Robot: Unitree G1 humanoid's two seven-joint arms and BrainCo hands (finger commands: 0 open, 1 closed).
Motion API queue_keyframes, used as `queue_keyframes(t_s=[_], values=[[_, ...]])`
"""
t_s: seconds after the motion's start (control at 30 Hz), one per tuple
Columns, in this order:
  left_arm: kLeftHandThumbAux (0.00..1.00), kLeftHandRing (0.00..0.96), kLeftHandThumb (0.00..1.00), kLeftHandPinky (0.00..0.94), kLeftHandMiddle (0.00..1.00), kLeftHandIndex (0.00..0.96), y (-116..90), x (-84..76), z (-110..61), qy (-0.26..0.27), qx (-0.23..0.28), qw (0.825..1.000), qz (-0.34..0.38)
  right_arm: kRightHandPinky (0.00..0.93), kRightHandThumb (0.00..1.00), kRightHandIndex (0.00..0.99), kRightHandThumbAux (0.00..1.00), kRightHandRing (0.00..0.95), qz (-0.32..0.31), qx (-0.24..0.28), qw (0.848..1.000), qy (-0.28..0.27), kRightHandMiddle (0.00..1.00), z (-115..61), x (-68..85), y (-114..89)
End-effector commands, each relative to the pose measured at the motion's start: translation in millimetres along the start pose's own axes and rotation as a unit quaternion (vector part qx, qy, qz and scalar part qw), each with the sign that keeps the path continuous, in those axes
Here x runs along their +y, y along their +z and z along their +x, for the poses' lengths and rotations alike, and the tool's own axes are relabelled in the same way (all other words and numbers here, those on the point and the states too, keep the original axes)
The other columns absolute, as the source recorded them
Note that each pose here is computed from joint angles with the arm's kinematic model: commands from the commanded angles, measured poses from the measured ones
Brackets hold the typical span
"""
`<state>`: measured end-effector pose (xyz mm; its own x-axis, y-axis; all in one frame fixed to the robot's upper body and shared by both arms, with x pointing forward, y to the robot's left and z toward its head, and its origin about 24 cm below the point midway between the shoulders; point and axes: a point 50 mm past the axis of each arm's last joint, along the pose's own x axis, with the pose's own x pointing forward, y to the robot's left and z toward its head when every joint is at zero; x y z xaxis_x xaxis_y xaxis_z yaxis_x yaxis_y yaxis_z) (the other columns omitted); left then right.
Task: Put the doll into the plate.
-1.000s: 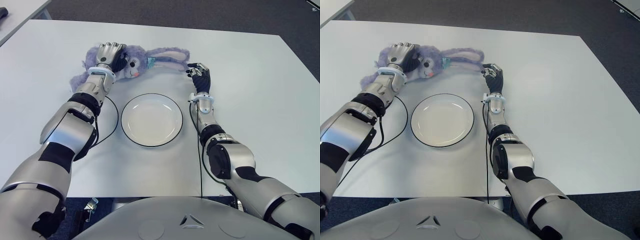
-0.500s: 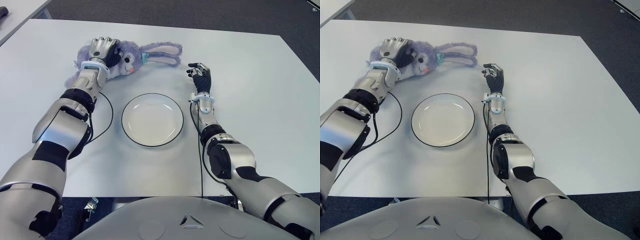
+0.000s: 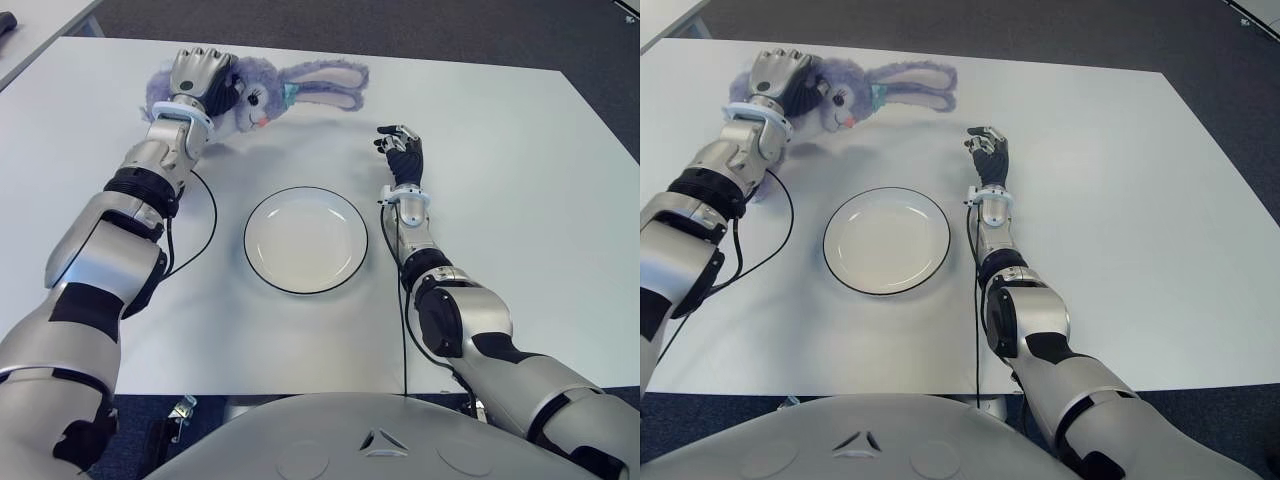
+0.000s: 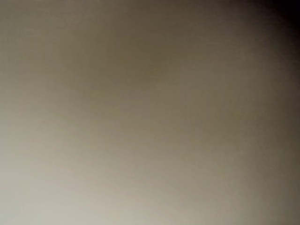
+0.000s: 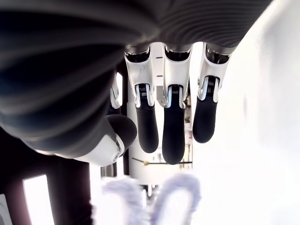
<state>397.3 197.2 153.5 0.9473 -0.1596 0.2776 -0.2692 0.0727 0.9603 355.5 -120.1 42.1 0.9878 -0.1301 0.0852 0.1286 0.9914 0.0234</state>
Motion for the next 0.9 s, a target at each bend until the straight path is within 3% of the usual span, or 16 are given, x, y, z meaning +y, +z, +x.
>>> queue_keyframes(t_s=[0.03,0.37,0.6,0.9], values=[[0.694,0.812,0.742,0.770,0.818,0.442,2.4,0.0,-6.8,-0.024,-0.019,0.999,0.016,0.345,0.722,0.415,0.730,0.404,-0.026,0.197,0.980,-0.016,0.353,-76.3,-19.1,-92.7],[0.695,0.811,0.742,0.772,0.816,0.442,3.3,15.9,-10.0,-0.021,-0.034,0.999,0.026,0.341,0.719,0.414,0.730,0.385,-0.026,0.198,0.980,-0.015,0.351,-76.1,-19.3,-92.7],[0.695,0.809,0.743,0.793,0.812,0.442,15.1,34.0,-13.8,-0.012,-0.046,0.998,0.029,0.363,0.718,0.413,0.731,0.387,-0.029,0.199,0.979,-0.013,0.354,-76.1,-19.4,-92.9],[0.695,0.817,0.746,0.823,0.818,0.442,24.6,42.8,-18.1,-0.004,-0.061,0.998,0.025,0.354,0.722,0.415,0.730,0.416,-0.027,0.202,0.979,-0.011,0.356,-75.8,-19.0,-93.2]])
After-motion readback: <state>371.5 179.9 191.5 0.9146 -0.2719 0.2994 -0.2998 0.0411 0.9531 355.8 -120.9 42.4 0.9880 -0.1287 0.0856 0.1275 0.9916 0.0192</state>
